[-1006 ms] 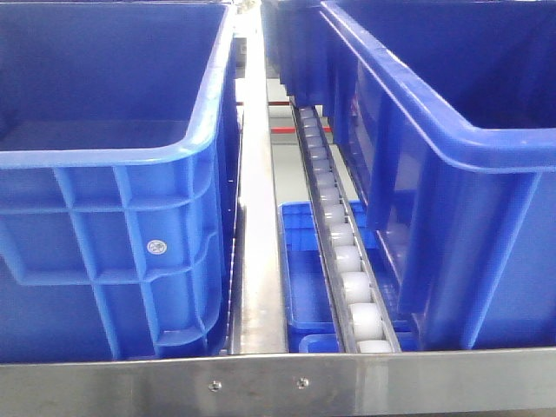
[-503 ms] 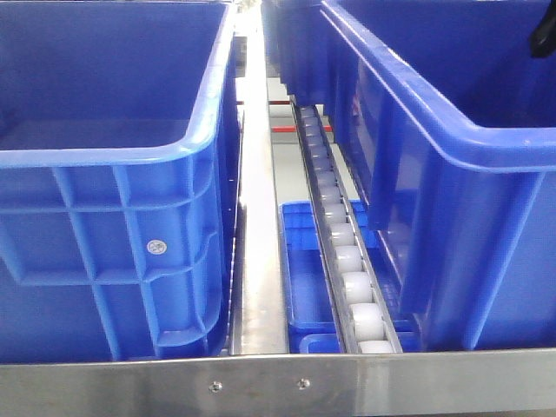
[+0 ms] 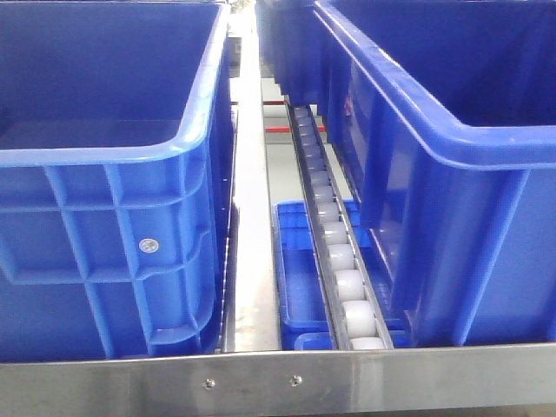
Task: Pick red cube and place on left shelf
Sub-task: 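Open the right gripper over the blue crate to drop the red cube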
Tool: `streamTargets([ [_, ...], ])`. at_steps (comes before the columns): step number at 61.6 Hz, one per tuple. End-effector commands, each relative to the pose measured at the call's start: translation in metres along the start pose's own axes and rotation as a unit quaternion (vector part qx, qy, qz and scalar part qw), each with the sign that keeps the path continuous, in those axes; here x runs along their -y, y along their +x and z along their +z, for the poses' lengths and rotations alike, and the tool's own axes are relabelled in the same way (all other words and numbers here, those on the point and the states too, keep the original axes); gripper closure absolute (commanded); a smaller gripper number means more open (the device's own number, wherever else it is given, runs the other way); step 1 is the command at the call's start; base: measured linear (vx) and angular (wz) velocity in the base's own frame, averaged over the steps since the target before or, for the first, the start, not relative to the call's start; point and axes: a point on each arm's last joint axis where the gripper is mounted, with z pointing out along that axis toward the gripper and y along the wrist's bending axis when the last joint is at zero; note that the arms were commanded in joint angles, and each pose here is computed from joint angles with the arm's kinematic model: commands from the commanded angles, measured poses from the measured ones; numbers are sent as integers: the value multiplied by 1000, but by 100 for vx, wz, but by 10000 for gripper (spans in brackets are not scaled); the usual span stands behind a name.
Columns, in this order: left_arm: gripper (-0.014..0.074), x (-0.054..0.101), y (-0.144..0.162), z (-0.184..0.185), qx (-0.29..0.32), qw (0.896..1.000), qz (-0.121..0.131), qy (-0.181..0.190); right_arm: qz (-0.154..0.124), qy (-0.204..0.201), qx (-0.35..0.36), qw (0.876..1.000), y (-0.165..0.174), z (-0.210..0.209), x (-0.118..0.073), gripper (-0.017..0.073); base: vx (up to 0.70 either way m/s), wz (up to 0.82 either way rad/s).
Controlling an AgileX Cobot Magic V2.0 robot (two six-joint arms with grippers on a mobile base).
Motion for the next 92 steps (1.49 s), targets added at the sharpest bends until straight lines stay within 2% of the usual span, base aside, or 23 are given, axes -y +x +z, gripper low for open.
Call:
streamTargets([
  [1,488,-1,0,1,27,1000,-2,-4,-9,-11,96,995,1,-35,1,506,0,0],
  [9,488,-1,0,1,27,1000,-2,-4,-8,-19,153,988,31,-69,6,506,0,0],
  [24,488,-1,0,1,27,1000,-2,-4,-8,-23,186,982,67,-88,11,506,0,0],
  [37,488,-1,0,1,27,1000,-2,-4,-7,-18,159,987,75,-86,13,508,0,0],
  [66,488,-1,0,1,27,1000,-2,-4,-11,-18,166,986,78,-87,13,508,0,0],
  [77,488,-1,1,1,26,1000,-2,-4,-31,-8,190,981,104,-83,18,508,0,0],
  [92,488,-1,1,1,26,1000,-2,-4,-28,9,220,975,151,-62,26,508,0,0],
])
